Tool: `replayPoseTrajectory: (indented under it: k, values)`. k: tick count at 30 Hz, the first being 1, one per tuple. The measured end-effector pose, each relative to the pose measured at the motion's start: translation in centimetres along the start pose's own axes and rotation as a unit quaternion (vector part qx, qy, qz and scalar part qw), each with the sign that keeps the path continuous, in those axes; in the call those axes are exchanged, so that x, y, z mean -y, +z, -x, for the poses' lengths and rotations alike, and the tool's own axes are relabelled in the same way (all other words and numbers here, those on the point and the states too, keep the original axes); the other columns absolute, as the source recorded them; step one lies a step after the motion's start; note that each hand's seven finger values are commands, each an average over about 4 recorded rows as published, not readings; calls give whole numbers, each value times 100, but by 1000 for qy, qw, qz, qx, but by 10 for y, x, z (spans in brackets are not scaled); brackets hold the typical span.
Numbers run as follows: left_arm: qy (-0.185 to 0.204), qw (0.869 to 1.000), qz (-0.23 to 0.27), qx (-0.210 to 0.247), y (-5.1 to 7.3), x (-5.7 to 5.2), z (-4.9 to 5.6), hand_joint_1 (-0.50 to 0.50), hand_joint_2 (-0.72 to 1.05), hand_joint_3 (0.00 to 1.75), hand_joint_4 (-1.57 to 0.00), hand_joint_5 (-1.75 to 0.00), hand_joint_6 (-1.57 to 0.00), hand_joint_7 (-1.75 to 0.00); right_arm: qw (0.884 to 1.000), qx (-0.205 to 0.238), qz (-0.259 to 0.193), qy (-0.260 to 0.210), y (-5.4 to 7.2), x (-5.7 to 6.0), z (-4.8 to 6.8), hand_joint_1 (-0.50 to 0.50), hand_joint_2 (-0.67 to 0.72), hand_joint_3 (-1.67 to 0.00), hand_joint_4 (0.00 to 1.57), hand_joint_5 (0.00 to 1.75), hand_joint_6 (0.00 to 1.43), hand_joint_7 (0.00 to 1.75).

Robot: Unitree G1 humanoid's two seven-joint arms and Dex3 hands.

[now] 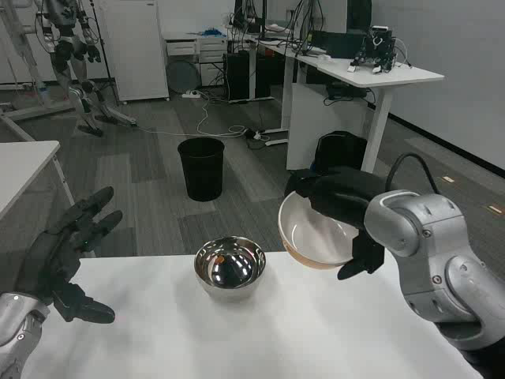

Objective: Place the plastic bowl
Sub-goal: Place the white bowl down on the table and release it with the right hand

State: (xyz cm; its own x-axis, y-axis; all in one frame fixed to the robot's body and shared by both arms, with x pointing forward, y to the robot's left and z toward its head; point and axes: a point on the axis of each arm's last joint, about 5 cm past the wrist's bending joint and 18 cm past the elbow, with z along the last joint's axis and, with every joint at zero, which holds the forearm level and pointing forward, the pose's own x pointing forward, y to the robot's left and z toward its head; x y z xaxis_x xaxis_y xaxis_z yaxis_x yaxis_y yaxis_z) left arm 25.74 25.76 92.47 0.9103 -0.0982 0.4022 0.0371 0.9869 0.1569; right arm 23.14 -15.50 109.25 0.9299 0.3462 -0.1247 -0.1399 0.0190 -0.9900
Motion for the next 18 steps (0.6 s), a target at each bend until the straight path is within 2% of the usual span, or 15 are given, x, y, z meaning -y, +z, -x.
replayPoseTrajectory:
  k: [2,4,6,18]
  values:
    - [-3,1000,2,25,8,2,-3,50,-64,44,-49,0,-52,0,1000,2,-3,6,1,-3,-1,-46,-60,-155,154,107,126,105]
    - [-8,997,3,75,23,4,-11,50,-64,44,-49,0,-52,0,1000,8,-10,21,4,-9,-3,-46,-60,-155,154,107,126,105]
    - [-11,995,0,104,33,4,-17,50,-64,44,-49,0,-52,0,999,13,-15,33,5,-13,-4,-46,-60,-153,154,107,126,105]
    - [-7,994,-6,106,35,0,-17,50,-64,44,-49,0,-54,0,999,11,-20,45,4,-19,-4,-46,-60,-151,154,107,126,105]
